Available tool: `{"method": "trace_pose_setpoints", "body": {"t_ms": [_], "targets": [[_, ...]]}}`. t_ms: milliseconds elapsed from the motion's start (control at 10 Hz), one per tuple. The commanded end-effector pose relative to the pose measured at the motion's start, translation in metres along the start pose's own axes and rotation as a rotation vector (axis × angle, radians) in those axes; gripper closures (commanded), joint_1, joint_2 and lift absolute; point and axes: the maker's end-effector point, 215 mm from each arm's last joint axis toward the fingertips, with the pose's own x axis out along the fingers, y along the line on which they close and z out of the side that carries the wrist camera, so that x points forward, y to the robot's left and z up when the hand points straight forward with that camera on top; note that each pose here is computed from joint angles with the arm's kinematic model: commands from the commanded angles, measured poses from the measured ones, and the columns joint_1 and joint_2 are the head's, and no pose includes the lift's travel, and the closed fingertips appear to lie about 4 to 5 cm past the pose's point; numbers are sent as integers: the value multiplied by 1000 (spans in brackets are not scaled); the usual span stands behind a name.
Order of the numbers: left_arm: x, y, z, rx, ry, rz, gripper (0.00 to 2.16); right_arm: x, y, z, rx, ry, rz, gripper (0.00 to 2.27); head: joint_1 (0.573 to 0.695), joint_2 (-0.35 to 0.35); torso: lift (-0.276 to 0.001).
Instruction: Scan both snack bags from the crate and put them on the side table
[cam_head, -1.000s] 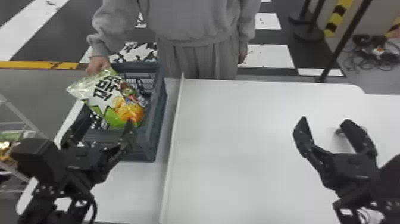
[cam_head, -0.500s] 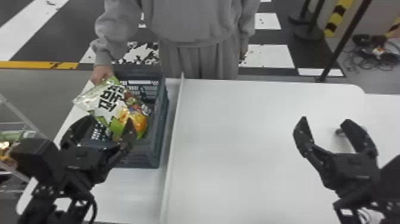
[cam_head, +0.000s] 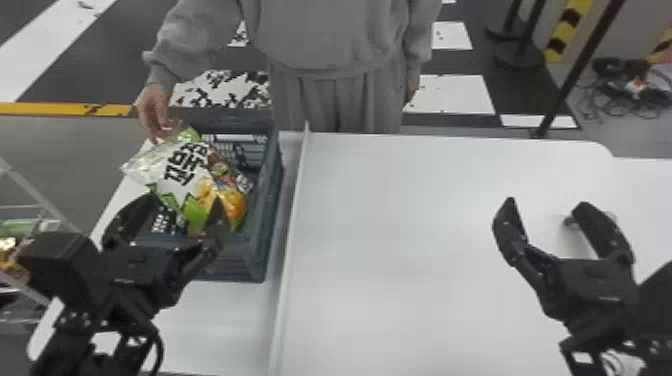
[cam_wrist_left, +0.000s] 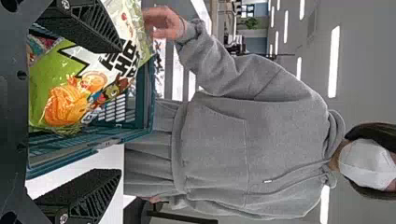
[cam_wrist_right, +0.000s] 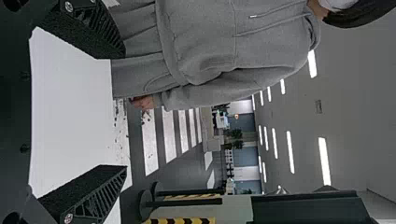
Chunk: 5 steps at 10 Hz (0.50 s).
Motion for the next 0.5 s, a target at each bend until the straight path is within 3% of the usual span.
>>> {"method": "trace_pose_setpoints", "body": {"t_ms": [0,100,400], "targets": [[0,4,1,3,-2,5,80,0,0,0,1,0,0,83,695,43,-87],[-1,15,4,-5,-7,23,76,0,1,-1,2,4,0,83,695,44,-87],[10,72,-14,-66,110,37,76,-1,4,-6,4,16,6,83,695,83,-87]]}}
